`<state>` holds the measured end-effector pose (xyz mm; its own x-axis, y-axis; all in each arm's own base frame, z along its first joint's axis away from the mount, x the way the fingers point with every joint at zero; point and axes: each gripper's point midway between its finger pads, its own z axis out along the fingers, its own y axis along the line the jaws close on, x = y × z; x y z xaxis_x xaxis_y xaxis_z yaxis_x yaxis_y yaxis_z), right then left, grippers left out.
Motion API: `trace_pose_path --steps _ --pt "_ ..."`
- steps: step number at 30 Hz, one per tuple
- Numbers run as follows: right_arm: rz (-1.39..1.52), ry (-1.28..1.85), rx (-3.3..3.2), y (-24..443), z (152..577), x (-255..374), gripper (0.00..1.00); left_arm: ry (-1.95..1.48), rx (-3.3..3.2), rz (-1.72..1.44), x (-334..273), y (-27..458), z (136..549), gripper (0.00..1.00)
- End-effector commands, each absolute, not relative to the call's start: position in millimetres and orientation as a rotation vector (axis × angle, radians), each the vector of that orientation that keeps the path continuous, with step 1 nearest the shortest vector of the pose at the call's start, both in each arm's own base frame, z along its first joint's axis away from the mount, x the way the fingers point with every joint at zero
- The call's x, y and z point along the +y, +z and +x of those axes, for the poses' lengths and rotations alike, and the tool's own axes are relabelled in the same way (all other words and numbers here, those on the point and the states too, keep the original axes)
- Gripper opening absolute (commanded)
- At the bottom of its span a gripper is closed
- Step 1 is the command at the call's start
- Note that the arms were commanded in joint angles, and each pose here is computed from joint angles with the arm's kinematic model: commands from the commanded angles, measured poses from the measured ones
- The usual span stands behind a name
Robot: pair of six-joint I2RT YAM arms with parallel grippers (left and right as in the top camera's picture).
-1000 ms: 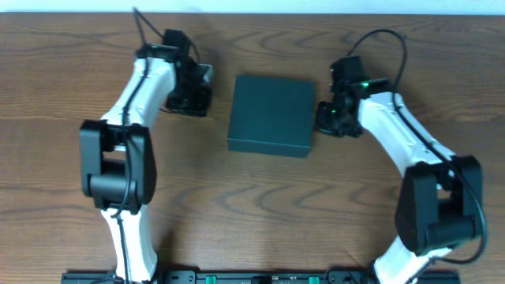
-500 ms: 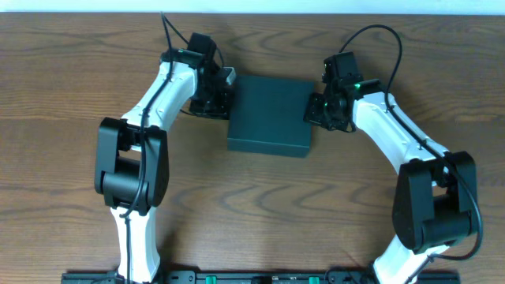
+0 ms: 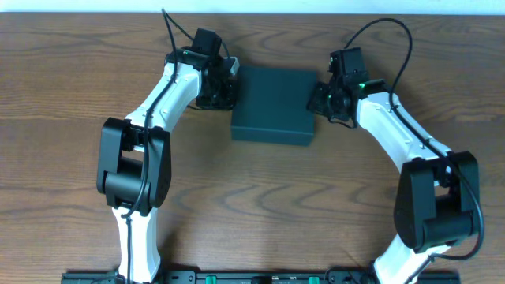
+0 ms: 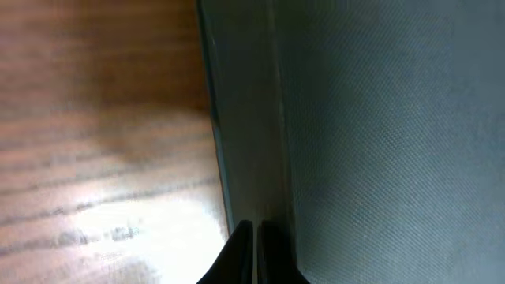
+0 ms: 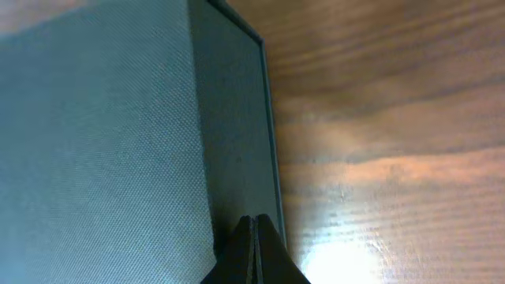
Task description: Pack container
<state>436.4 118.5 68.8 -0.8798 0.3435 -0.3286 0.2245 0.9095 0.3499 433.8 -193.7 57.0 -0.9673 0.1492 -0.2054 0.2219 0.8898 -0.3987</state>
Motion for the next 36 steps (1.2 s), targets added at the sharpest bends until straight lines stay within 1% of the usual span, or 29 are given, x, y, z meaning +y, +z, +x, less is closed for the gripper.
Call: trace_pose_path --steps 1,7,13,18,21,29,36 --pt "0.397 0.624 2.675 75 436 153 0.02 -0.801 2.854 0.324 -225 66 428 0.06" --pt "0.423 0.660 2.622 78 449 157 0.01 -0.764 2.841 0.295 -221 65 435 0.06" --pt "0.467 0.700 2.634 63 453 162 0.02 -0.670 2.838 0.281 -212 61 442 0.06" --pt "0.511 0.722 2.643 45 457 166 0.02 -0.676 2.793 0.247 -209 65 455 0.06" --pt "0.515 0.727 2.630 46 460 166 0.02 -0.682 2.801 0.200 -206 65 456 0.06" --pt "0.553 0.748 2.611 48 465 160 0.02 -0.730 2.829 0.190 -209 65 448 0.06" --pt "0.657 0.774 2.700 39 446 150 0.01 -0.735 2.915 0.171 -206 60 429 0.06"
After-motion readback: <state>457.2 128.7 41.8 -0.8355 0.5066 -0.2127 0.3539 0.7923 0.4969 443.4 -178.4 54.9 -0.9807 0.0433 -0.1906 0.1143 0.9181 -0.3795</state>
